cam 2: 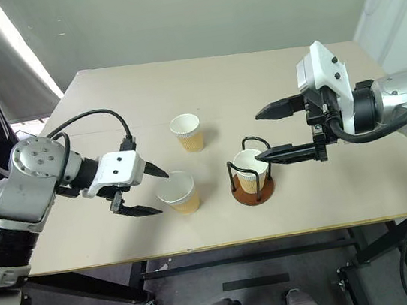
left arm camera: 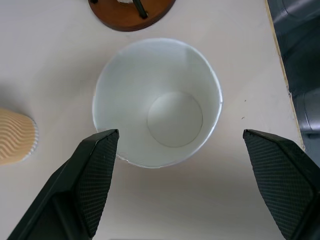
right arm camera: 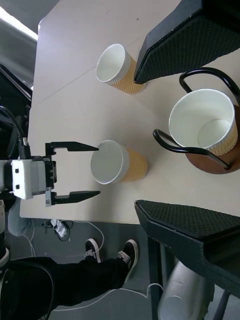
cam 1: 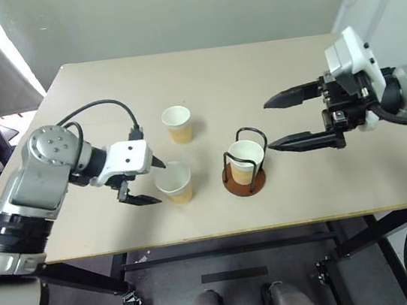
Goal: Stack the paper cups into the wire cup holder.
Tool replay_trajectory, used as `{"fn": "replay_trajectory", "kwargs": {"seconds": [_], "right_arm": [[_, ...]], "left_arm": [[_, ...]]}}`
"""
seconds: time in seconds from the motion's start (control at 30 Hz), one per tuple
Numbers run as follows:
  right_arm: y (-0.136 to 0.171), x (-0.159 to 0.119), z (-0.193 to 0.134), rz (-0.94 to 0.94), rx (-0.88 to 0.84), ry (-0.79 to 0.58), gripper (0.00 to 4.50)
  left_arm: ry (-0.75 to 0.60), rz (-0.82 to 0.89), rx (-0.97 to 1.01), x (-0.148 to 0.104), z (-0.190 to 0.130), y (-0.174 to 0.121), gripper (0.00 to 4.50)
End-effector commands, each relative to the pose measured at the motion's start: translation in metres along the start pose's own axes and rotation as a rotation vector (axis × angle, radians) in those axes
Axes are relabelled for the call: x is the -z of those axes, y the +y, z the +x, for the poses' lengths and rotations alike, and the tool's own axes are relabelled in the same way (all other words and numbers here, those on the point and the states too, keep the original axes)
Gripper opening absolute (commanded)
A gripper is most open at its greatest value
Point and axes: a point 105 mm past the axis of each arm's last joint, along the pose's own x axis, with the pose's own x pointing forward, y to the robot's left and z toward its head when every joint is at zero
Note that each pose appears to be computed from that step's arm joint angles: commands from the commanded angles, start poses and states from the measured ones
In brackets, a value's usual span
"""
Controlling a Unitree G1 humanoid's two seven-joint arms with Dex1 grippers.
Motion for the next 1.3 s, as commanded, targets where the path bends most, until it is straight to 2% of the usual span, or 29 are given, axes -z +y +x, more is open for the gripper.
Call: {"fn": "replay_trajectory", "kwargs": {"seconds": [0.03, 0.3, 0.9, 1.27, 1.3], "right_arm": [[0.002, -0.002, -0.002, -0.064, 0.013, 0.015, 3.74], [0.007, 0.003, -0.004, -0.065, -0.01, 0.017, 3.74], [0.013, 0.007, -0.02, 0.007, -0.038, 0.064, 3.74], [0.01, 0.007, -0.023, 0.006, -0.036, 0.082, 3.74], [0.01, 0.008, -0.023, 0.006, -0.035, 0.082, 3.77]], "left_arm": [[0.001, 0.028, -0.005, -0.003, 0.002, 0.002, 4.29], [-0.011, 0.036, 0.017, -0.004, 0.011, 0.001, 4.29], [0.076, 0.194, 0.008, -0.019, 0.001, 0.009, 4.29], [0.09, 0.205, 0.03, -0.019, 0.008, 0.006, 4.29], [0.09, 0.205, 0.034, -0.018, 0.009, 0.005, 4.11]]}}
